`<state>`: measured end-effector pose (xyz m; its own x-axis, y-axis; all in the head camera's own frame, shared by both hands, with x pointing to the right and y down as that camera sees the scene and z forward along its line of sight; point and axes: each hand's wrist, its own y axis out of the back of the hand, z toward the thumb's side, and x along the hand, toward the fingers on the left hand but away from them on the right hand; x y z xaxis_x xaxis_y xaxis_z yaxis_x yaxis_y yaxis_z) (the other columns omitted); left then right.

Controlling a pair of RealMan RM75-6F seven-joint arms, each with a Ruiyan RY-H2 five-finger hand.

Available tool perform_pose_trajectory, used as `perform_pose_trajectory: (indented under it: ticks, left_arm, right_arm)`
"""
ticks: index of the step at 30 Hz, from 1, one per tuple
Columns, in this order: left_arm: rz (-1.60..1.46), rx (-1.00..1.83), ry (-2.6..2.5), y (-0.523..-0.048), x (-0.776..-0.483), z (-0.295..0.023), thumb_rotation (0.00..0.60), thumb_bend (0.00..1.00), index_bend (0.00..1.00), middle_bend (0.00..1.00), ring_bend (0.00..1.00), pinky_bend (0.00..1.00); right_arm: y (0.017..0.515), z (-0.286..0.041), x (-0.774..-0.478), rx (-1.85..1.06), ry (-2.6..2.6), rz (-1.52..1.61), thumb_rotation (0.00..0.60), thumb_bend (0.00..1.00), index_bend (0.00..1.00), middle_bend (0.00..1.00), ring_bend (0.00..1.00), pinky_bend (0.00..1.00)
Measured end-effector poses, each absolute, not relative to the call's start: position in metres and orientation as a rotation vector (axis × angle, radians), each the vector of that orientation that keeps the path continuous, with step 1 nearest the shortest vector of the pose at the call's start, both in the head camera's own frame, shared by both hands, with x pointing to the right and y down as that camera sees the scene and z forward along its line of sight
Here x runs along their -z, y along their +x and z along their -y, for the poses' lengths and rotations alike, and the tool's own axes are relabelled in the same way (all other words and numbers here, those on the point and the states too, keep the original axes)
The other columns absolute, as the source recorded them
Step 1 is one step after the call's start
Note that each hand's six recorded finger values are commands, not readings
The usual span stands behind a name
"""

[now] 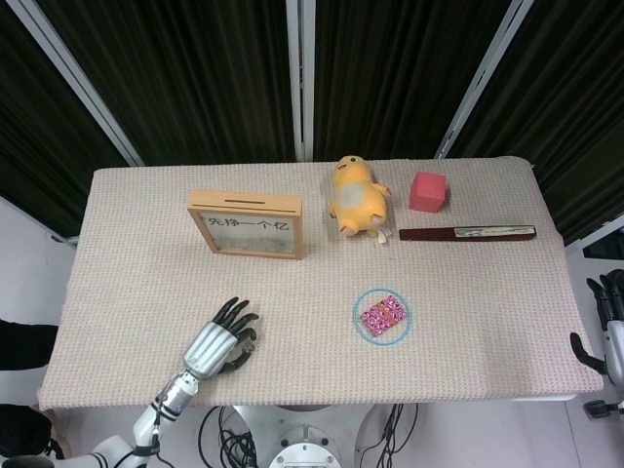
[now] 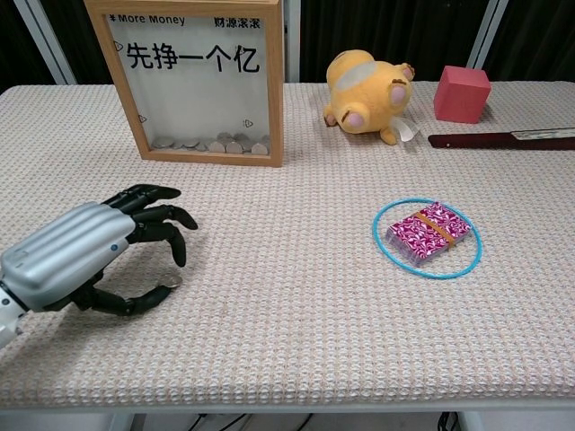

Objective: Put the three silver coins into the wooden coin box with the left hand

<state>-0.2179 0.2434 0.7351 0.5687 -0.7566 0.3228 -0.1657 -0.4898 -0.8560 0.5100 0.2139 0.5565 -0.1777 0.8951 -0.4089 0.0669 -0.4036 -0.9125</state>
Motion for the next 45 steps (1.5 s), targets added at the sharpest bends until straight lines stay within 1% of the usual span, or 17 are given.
perform_pose_trajectory:
  ticks: [3, 11, 24, 35, 41, 45]
  left_arm:
    - [-0.750, 0.892, -1.973, -0.217, -0.735, -0.243, 0.600, 0.28, 0.50, 0.23, 0.03, 0.04]
    - [-0.757, 0.889, -1.982, -0.215, -0.736, -0.242, 0.600, 0.29, 0.54, 0.24, 0.03, 0.04]
    - [-0.771, 0.893, -2.001, -0.215, -0.736, -0.240, 0.600, 0.40, 0.55, 0.24, 0.03, 0.04]
    - [-0.783, 0.896, -2.014, -0.216, -0.736, -0.239, 0.600, 0.45, 0.58, 0.25, 0.03, 0.04]
    - [-0.844, 0.867, -2.012, -0.215, -0.725, -0.229, 0.600, 0.45, 0.58, 0.25, 0.04, 0.04]
    - [-0.914, 0.836, -1.993, -0.217, -0.706, -0.212, 0.600, 0.45, 0.59, 0.26, 0.04, 0.05]
  right_arm:
    - [0.510, -0.214, -0.557, -1.655, -1.443, 1.141, 0.600, 0.32, 0.00, 0.00, 0.00, 0.00]
    - [0.511, -0.214, -0.559, -1.660, -1.453, 1.134, 0.600, 0.32, 0.00, 0.00, 0.00, 0.00]
    - [0.510, -0.215, -0.560, -1.665, -1.452, 1.130, 0.600, 0.32, 0.00, 0.00, 0.00, 0.00]
    - [0.511, -0.215, -0.560, -1.669, -1.451, 1.132, 0.600, 0.32, 0.00, 0.00, 0.00, 0.00]
    - [0.511, -0.213, -0.558, -1.661, -1.446, 1.138, 0.600, 0.32, 0.00, 0.00, 0.00, 0.00]
    - [0.508, -0.210, -0.556, -1.647, -1.446, 1.142, 0.600, 0.32, 0.00, 0.00, 0.00, 0.00]
